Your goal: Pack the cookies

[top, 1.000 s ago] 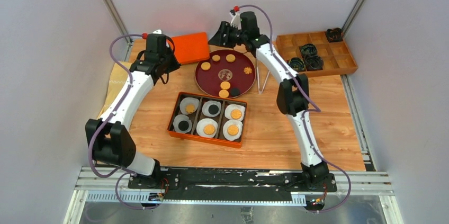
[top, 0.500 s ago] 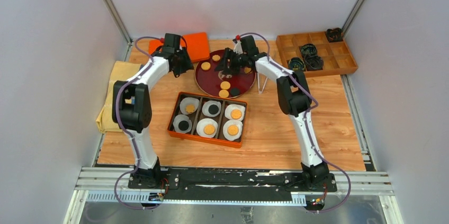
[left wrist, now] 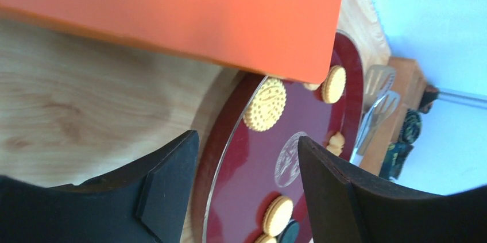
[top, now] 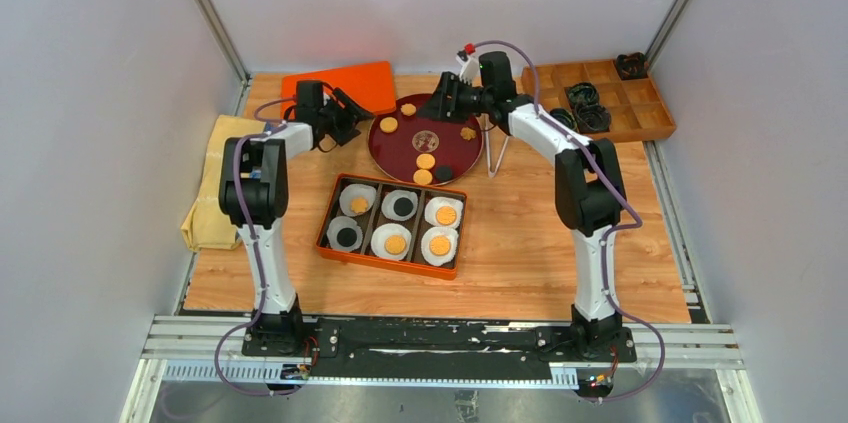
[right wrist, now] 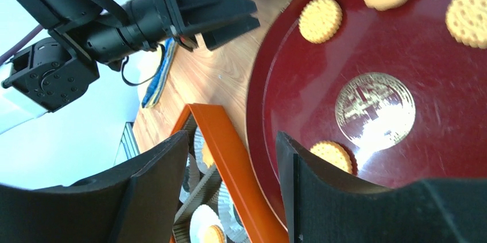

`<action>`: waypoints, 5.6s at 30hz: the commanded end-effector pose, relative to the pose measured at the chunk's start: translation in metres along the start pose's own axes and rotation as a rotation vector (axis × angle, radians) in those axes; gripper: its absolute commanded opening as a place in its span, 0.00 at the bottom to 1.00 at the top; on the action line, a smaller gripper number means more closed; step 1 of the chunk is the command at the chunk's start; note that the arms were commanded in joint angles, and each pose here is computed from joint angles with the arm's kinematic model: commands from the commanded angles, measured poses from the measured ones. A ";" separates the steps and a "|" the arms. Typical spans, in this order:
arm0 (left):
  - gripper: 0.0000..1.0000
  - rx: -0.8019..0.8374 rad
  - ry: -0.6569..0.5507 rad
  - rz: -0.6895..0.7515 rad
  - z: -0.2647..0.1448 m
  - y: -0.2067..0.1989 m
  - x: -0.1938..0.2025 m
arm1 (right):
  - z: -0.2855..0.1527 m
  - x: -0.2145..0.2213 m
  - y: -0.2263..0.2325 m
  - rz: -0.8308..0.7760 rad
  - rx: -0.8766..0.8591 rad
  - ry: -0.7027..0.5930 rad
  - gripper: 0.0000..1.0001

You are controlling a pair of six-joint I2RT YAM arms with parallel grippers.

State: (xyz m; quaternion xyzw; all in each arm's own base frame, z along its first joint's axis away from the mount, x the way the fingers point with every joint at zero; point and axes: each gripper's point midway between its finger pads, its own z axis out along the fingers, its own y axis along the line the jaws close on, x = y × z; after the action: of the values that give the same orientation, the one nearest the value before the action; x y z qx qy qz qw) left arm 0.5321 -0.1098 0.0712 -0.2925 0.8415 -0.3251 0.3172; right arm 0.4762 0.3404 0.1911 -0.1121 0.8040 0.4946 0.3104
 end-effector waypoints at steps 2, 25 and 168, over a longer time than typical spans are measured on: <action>0.70 0.091 -0.039 -0.152 0.027 -0.007 -0.003 | -0.012 0.004 -0.011 -0.004 -0.019 0.009 0.63; 0.64 0.062 -0.337 -0.291 0.075 -0.035 -0.056 | -0.027 -0.002 -0.029 0.065 -0.113 -0.034 0.61; 0.00 0.021 -0.231 0.514 -0.243 -0.021 0.112 | -0.092 0.173 0.108 0.418 -0.295 0.246 0.00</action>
State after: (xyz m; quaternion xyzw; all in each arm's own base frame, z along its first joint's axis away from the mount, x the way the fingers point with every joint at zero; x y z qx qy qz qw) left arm 0.2886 -0.1085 0.1907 -0.1018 0.8479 -0.1962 0.4818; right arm 0.2646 0.3140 0.2193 -0.0349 0.7479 0.6515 0.1225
